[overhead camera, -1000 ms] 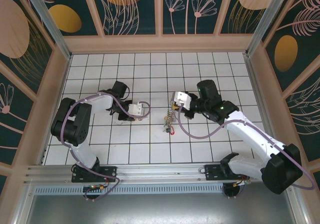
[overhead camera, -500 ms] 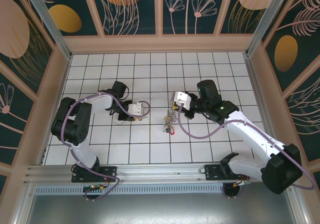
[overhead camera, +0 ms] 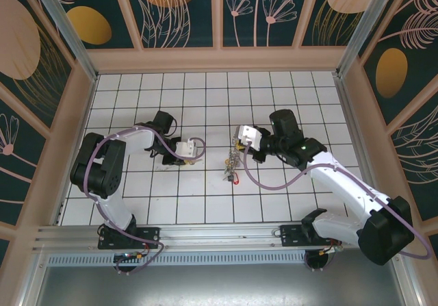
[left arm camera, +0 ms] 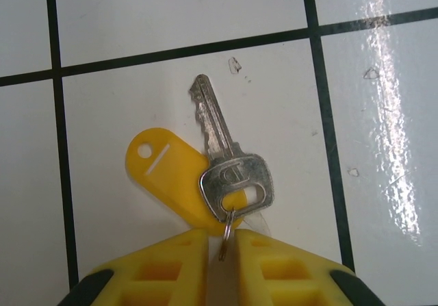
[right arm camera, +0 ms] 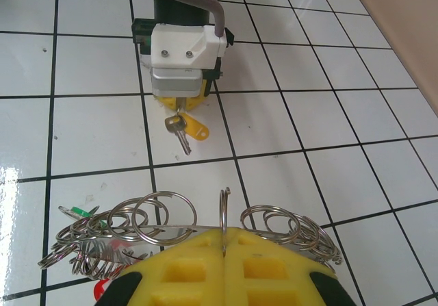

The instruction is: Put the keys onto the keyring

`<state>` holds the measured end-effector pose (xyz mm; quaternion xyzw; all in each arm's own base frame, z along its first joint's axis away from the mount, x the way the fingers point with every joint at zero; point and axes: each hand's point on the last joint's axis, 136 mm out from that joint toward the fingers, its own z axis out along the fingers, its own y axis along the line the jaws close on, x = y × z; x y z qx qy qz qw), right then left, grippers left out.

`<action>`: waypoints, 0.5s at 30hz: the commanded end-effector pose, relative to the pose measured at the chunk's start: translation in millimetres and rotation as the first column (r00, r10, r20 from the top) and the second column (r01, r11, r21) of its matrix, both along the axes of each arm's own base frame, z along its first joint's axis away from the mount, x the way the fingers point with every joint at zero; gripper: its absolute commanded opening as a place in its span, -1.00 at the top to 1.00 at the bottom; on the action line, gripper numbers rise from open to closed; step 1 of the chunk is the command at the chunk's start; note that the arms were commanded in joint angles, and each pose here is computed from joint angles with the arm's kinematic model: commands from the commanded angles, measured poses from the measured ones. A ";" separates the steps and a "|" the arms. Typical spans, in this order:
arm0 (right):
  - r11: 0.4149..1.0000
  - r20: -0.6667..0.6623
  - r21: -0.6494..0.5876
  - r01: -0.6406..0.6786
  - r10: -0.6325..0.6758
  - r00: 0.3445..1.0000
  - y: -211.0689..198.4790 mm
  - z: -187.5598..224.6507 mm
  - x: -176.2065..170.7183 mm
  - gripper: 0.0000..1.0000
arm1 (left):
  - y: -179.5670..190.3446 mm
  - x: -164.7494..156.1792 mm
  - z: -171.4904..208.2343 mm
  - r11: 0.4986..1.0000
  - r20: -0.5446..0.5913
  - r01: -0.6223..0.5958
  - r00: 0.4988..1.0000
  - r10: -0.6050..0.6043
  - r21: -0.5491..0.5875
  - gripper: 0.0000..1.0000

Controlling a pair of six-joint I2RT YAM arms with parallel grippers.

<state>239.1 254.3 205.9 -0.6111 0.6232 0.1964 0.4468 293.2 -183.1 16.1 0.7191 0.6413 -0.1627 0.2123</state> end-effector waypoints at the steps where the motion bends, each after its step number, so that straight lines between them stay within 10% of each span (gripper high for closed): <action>1: 0.999 0.048 0.048 -0.023 0.020 0.999 2.9 14.9 -1.0 1.00 | -4.4 -8.0 0.2 0.999 -0.043 0.015 0.999 -0.016 -0.031 0.73; 15: 0.999 0.048 0.049 -0.020 0.018 0.999 2.1 14.3 -1.9 1.00 | 3.0 -1.3 -1.7 1.000 -0.007 -0.018 1.000 0.018 0.015 0.47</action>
